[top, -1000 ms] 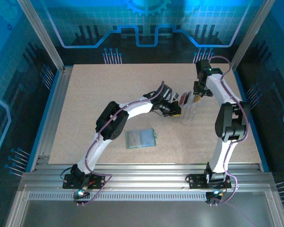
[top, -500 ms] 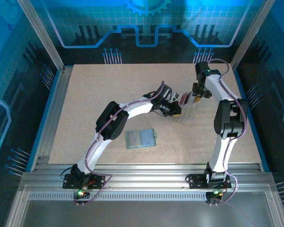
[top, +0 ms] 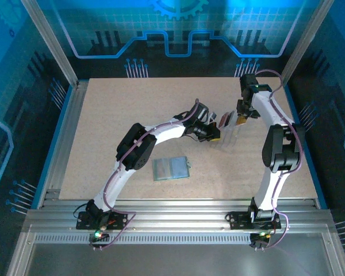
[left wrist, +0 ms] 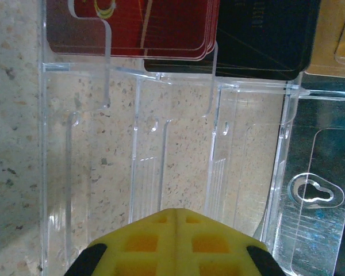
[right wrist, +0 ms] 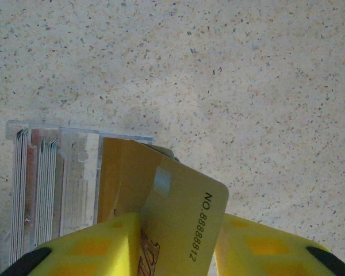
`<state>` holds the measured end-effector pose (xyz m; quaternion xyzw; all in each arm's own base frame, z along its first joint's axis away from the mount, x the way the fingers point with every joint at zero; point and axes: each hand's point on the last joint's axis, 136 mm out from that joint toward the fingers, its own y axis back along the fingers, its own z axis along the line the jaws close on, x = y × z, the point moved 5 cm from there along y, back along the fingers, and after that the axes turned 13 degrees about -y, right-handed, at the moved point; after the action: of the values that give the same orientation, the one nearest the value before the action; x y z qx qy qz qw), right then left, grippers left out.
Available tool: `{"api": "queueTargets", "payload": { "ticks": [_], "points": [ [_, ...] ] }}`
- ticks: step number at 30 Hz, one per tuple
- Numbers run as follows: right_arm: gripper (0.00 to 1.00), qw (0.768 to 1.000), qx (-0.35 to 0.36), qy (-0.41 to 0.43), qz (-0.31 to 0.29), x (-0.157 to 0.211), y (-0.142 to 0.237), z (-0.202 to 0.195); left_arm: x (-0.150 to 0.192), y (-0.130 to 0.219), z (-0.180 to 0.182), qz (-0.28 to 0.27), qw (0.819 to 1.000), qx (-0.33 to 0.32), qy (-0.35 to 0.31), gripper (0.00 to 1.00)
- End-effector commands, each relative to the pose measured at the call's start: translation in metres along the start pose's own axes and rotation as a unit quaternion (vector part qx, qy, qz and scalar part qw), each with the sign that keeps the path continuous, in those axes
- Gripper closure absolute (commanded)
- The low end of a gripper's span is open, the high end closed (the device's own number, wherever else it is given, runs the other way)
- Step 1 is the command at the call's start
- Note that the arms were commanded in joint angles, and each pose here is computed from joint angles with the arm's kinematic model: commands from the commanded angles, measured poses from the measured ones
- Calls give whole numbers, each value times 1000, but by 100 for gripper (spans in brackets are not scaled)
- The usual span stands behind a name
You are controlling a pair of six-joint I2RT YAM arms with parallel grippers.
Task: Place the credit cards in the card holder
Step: Pick up the credit card from the storage box.
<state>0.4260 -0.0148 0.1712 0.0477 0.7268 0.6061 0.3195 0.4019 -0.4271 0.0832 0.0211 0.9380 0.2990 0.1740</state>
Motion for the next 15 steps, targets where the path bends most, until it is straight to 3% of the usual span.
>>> {"api": "queueTargets", "payload": {
  "ticks": [1, 15],
  "points": [
    [66, 1000, 17, -8, 0, 0, 9, -15, 32, -16, 76, 35, 992, -100, 72, 98],
    [70, 1000, 10, -2, -7, -3, 17, -10, 34, -15, 79, 36, 991, -101, 76, 97]
  ]
}}
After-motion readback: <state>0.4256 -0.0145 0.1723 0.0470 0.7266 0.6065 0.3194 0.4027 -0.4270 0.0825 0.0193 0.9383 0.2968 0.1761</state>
